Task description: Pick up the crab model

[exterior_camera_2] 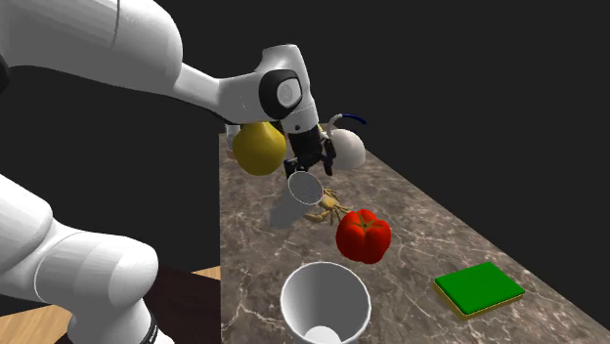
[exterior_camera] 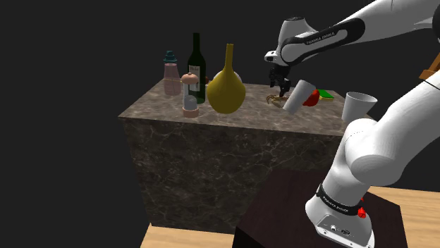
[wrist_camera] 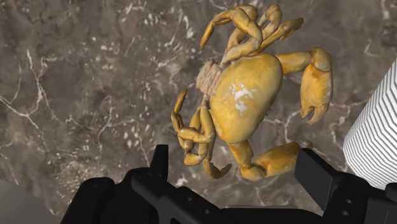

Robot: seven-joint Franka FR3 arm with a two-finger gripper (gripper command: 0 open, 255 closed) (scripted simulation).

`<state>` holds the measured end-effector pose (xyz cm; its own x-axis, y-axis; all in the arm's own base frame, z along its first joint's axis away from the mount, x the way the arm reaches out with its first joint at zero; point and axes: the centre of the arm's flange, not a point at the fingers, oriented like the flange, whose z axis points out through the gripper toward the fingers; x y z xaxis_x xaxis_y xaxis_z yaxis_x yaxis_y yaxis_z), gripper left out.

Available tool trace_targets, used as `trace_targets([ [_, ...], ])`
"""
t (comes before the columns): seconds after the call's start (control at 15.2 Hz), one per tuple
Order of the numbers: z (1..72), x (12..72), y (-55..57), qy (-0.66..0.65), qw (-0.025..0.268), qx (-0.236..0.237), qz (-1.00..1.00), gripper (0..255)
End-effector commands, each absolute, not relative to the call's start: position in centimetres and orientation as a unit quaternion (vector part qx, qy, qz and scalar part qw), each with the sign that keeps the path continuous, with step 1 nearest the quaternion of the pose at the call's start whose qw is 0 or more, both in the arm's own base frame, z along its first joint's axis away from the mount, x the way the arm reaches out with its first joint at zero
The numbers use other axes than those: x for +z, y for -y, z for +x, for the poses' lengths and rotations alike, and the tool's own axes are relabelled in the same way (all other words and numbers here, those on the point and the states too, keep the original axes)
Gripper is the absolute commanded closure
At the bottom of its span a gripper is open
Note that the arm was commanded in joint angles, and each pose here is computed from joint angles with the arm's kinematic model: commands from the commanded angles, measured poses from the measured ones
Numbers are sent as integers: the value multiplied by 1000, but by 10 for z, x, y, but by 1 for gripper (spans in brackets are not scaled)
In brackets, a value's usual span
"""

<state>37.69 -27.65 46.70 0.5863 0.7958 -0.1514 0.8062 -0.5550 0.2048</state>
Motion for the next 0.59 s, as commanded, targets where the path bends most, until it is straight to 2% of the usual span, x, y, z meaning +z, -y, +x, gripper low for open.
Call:
trace_targets([
  [0.0, 386, 465, 291, -475, 133, -24, 869, 0],
  [0.53, 386, 425, 291, -475, 133, -24, 869, 0],
])
